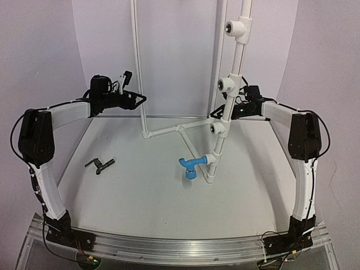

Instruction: Install the water faucets

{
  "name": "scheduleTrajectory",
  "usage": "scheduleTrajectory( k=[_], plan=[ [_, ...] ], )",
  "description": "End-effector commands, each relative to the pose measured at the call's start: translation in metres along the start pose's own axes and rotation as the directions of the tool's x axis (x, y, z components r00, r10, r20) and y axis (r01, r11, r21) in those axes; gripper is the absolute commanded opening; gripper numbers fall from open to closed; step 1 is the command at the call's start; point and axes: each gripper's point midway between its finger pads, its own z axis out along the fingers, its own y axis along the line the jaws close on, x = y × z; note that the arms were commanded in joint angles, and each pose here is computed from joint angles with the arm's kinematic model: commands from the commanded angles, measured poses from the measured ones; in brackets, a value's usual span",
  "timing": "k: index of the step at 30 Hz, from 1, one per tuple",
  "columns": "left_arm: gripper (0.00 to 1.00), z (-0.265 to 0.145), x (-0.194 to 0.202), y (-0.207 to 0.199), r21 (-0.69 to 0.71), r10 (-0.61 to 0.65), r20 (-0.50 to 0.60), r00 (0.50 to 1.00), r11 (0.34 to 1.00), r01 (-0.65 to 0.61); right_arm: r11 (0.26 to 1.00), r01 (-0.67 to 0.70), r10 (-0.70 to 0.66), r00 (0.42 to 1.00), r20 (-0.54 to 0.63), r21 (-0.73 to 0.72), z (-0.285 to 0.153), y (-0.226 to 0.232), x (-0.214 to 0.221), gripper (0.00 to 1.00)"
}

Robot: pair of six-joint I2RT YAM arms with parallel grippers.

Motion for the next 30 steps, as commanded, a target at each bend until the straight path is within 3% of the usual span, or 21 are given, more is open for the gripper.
scheduleTrajectory(
  k=[1,4,7,13,17,22,26,30],
  plan=[
    [0.85,-0.06,0.021,-0.016,-0.07,-0.167,-0.14,0.976,0.985,0.158,0.986,0.155,-0.159,0.985,0.064,0.061,-0.019,0.01,-0.043,0.84],
    [0.87,-0.105,0.052,-0.007,-0.166,-0.306,-0.246,0.92,0.948,0.271,0.977,0.186,-0.195,0.977,0.088,0.101,-0.028,0.004,-0.057,0.94],
    [0.86,-0.136,0.09,-0.005,-0.288,-0.383,-0.382,0.841,0.914,0.286,0.98,0.144,-0.159,0.981,0.11,0.134,-0.029,-0.011,-0.069,0.98],
    [0.8,-0.184,0.165,0.007,-0.529,-0.585,-0.555,0.592,0.797,0.292,0.997,0.073,-0.068,0.988,0.137,-0.034,-0.034,-0.015,-0.065,0.98],
    [0.72,-0.213,0.202,0.012,-0.622,-0.636,-0.64,0.43,0.758,0.196,0.996,0.08,-0.077,0.99,0.121,-0.023,-0.035,-0.016,-0.056,0.98],
    [0.63,-0.236,0.212,0.022,-0.656,-0.623,-0.676,0.395,0.752,0.065,0.997,0.074,-0.074,0.993,0.089,0.007,-0.035,-0.02,-0.041,0.98],
    [0.6,-0.255,0.231,0.038,-0.654,-0.598,-0.727,0.338,0.753,-0.075,0.998,0.06,-0.06,0.996,0.073,0.001,-0.033,-0.02,-0.034,0.98],
    [0.57,-0.249,0.238,0.055,-0.641,-0.569,-0.738,0.363,0.76,-0.111,0.999,0.052,-0.052,0.997,0.064,-0.002,-0.031,-0.019,-0.033,0.98]
  ],
)
